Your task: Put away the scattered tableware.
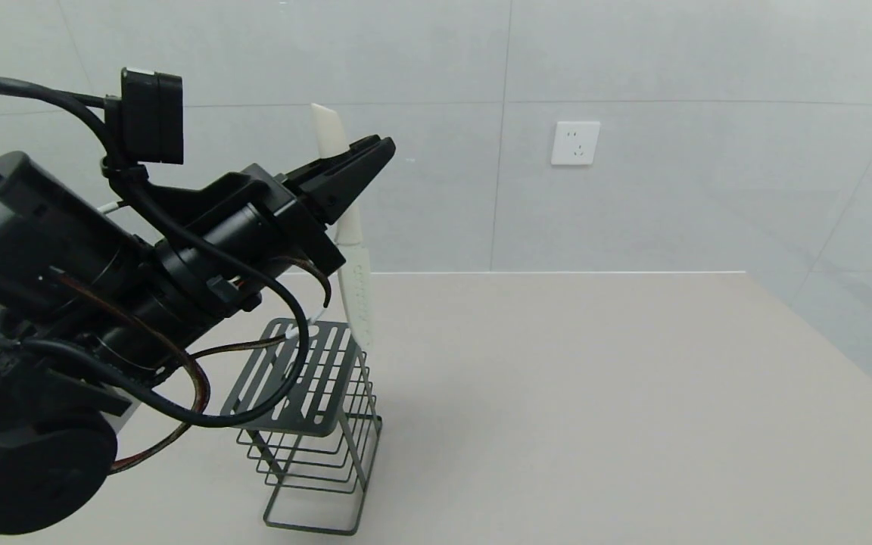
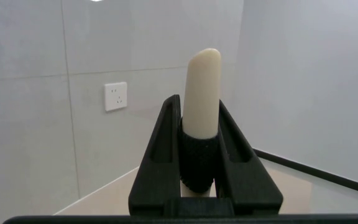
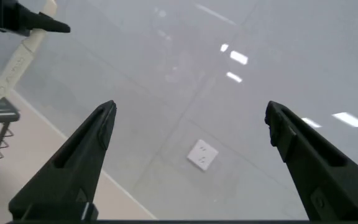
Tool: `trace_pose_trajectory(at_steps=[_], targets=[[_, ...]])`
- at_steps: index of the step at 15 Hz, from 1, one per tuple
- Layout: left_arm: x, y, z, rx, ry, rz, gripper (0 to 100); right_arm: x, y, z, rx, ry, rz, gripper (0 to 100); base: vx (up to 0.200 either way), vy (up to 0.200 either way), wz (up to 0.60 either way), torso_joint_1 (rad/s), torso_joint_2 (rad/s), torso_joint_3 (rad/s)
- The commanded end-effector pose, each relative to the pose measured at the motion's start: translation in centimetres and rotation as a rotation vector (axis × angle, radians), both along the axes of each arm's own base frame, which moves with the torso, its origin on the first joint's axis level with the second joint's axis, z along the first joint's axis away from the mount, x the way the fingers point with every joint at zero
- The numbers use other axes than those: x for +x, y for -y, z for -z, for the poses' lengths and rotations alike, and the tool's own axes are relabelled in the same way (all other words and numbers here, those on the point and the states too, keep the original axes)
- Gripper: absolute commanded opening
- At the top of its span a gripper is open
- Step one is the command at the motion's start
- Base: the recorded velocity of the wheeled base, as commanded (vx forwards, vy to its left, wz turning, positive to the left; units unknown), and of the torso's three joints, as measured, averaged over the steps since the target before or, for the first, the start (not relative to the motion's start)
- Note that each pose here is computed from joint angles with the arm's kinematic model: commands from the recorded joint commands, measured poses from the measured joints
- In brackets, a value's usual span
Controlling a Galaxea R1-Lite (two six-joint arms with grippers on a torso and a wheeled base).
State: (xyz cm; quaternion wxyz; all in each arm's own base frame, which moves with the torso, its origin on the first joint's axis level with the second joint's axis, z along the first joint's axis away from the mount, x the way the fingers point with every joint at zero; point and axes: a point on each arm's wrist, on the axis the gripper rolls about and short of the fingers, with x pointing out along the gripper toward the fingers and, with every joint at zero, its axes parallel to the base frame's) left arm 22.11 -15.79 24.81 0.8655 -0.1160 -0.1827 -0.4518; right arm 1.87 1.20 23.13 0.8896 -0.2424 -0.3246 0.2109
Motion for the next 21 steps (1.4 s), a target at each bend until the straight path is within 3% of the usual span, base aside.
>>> trace_pose_trajectory(at_steps=[1,4,7,10,12,15,18,21], targets=[[-0.4,-0.3,0.3,0.007,-0.005,-0.005,0,-4.3,-0.1,4.1,-0.004,0.093,0.066,100,0.000,0.000,0.00,0.000,0.00,0.000],[-0.4,-0.3,0.2,0.013,0.006,-0.019,0,-4.8,-0.2,7.8,0.000,0.032,0.069,100,0.000,0.000,0.00,0.000,0.00,0.000],[-0.4,-0.3,0.2,0.014,0.005,-0.021,0,-4.7,0.0,9.9,0.063,-0.121,0.142,100,0.000,0.000,0.00,0.000,0.00,0.000],[-0.9,-0.9,-0.3,0.006,0.017,-0.032,0,-3.6,0.4,13.0,0.217,-0.498,0.258,100,0.000,0.000,0.00,0.000,0.00,0.000],[-0.6,-1.7,-0.1,0.023,0.031,-0.076,0,-3.5,0.4,14.8,0.232,-0.684,0.281,100,0.000,0.000,0.00,0.000,0.00,0.000],[-1.9,-2.7,0.8,0.061,0.024,-0.098,0,-3.4,0.6,14.9,0.300,-0.697,0.336,100,0.000,0.000,0.00,0.000,0.00,0.000],[-2.9,-3.5,0.3,0.049,0.042,-0.105,0,-3.4,0.7,14.9,0.313,-0.693,0.365,100,0.000,0.000,0.00,0.000,0.00,0.000],[-4.0,-4.5,0.4,0.059,0.036,-0.124,0,-3.4,0.8,14.9,0.411,-0.713,0.409,100,0.000,0.000,0.00,0.000,0.00,0.000]])
